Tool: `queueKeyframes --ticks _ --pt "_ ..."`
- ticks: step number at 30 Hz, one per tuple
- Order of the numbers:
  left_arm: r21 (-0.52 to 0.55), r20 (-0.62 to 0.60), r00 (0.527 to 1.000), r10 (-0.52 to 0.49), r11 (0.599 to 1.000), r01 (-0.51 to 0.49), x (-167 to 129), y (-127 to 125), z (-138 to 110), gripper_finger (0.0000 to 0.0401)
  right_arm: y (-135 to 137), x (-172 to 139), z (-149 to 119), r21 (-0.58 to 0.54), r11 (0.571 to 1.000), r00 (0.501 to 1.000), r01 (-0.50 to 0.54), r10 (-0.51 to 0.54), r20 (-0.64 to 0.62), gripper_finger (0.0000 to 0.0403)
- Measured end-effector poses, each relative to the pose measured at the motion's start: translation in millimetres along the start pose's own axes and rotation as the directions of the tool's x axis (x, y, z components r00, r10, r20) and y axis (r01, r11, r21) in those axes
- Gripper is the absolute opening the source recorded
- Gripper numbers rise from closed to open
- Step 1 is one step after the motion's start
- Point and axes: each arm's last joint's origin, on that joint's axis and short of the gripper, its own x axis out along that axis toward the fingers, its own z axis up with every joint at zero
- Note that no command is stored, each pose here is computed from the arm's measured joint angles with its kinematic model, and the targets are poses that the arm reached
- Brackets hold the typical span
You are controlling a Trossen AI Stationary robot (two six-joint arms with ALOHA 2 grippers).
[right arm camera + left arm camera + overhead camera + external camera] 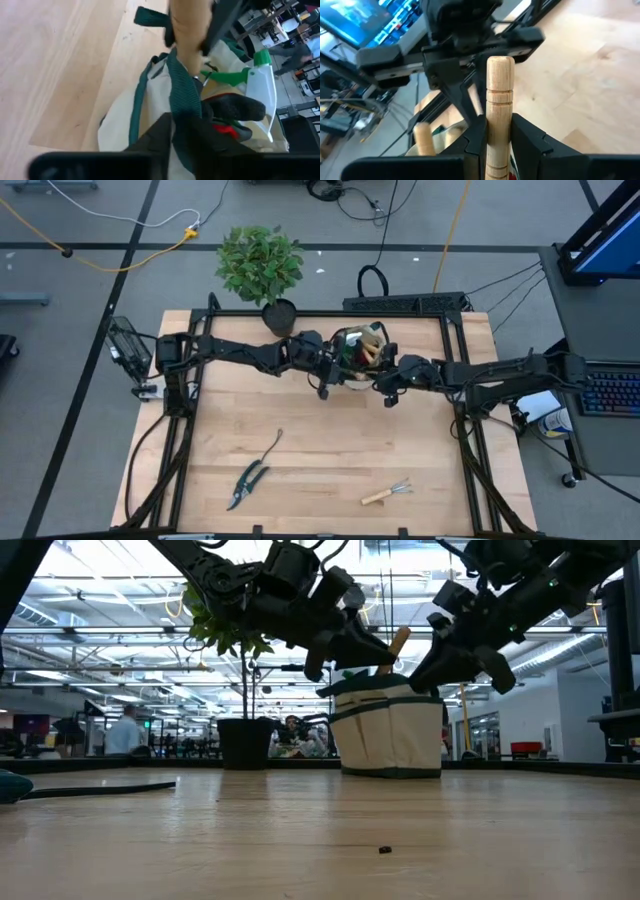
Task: Pick & Place Garden tools in Gardening bag
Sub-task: Put the brown hand rake into the light brown gardening bag
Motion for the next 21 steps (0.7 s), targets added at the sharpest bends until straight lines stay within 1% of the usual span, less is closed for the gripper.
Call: queueKeyframes --ticks 2,4,8,12,15,17,21 --pt "-0.005 0.028 0.999 -0.021 1.000 0.021 0 0 1 0.0067 0 1 -1 -0.002 1.000 1.000 0.002 -0.002 -0.004 0.0010" --pt "-0.003 0.041 0.999 -0.032 0.999 0.032 0 -1 1 0.0067 -1 1 1 0.003 1.000 1.000 0.012 -0.012 0.010 0.0009" --pt "-0.004 0.043 0.998 -0.034 0.999 0.034 0 -1 2 0.0067 -7 0 8 0.042 0.997 0.994 0.065 -0.069 0.083 0.0046" --pt "0.000 0.043 0.998 -0.035 0.999 0.035 0 -1 1 0.0067 -8 0 9 0.010 0.997 0.992 0.078 -0.078 0.097 0.0090" --pt "0.014 0.044 0.998 -0.034 0.999 0.033 0 -1 2 0.0067 -6 1 8 0.006 1.000 0.994 0.021 -0.021 0.110 0.0119" --pt "0.025 0.050 0.998 -0.028 0.999 0.027 0 0 2 0.0067 -5 1 6 0.033 0.999 0.993 -0.014 0.010 0.115 0.0136" --pt "0.032 0.064 0.998 -0.018 0.999 0.016 0 1 3 0.0067 -8 2 2 0.101 0.995 0.995 -0.025 0.015 0.098 0.0162"
